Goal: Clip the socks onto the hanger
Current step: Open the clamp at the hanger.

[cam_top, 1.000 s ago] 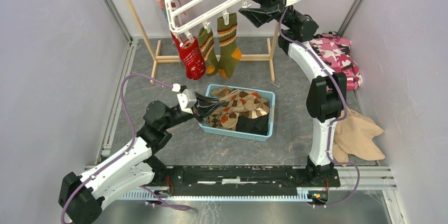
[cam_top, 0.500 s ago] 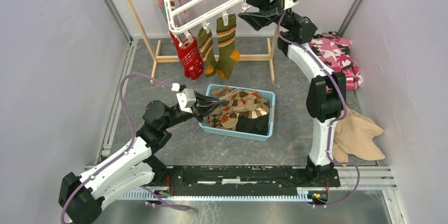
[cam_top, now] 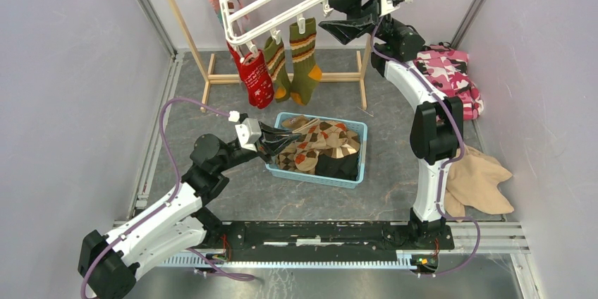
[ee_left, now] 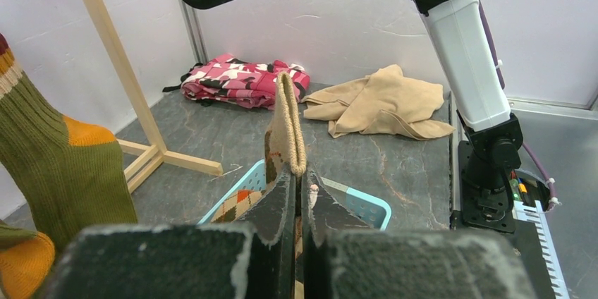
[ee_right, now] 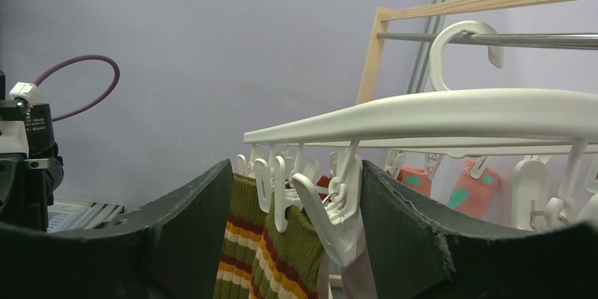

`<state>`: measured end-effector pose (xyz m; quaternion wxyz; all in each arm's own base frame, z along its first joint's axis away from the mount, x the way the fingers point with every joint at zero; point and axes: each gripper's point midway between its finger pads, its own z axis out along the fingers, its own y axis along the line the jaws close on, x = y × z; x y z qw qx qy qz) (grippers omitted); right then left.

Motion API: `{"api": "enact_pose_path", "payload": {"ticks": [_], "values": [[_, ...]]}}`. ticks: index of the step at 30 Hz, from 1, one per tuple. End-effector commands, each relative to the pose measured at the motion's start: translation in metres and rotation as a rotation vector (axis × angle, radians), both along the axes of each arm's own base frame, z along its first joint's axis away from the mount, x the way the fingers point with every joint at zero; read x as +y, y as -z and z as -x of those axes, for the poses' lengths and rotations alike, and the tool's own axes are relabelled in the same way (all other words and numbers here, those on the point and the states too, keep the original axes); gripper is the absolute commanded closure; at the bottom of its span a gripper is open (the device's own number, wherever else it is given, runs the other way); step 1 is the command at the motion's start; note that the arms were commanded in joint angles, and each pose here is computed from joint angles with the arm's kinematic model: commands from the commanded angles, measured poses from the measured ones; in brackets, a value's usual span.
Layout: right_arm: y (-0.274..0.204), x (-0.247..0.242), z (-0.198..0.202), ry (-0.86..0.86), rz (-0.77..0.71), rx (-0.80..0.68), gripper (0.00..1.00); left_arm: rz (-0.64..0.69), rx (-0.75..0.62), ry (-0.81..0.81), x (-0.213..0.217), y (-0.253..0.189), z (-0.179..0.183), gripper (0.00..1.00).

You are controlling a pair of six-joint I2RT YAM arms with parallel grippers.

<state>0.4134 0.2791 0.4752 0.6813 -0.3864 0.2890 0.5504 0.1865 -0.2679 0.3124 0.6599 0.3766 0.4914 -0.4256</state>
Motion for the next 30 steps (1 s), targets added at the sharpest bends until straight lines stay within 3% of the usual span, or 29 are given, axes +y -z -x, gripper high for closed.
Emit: {"api": "enact_pose_path", "payload": {"ticks": [1,9,19,30], "values": [[-0.0256,-0.0067,0.0353,-0.031,-0.007,-0.113,0.29,0.057,-0.046,0.026,0.0018,-0.0313,0.0097,0.98],[-0.028,-0.0075,0.0373,-0.037,-0.014,-0.114,0.37,0.06,-0.044,0.028,0.0017,-0.0326,0.0099,0.98],[-0.0308,-0.008,0.0352,-0.033,-0.019,-0.1,0.38,0.064,-0.042,0.031,0.0019,-0.034,0.0109,0.98],[-0.0325,-0.0075,0.0298,-0.02,-0.021,-0.077,0.52,0.065,-0.043,0.028,0.0024,-0.034,0.0108,0.98]]}}
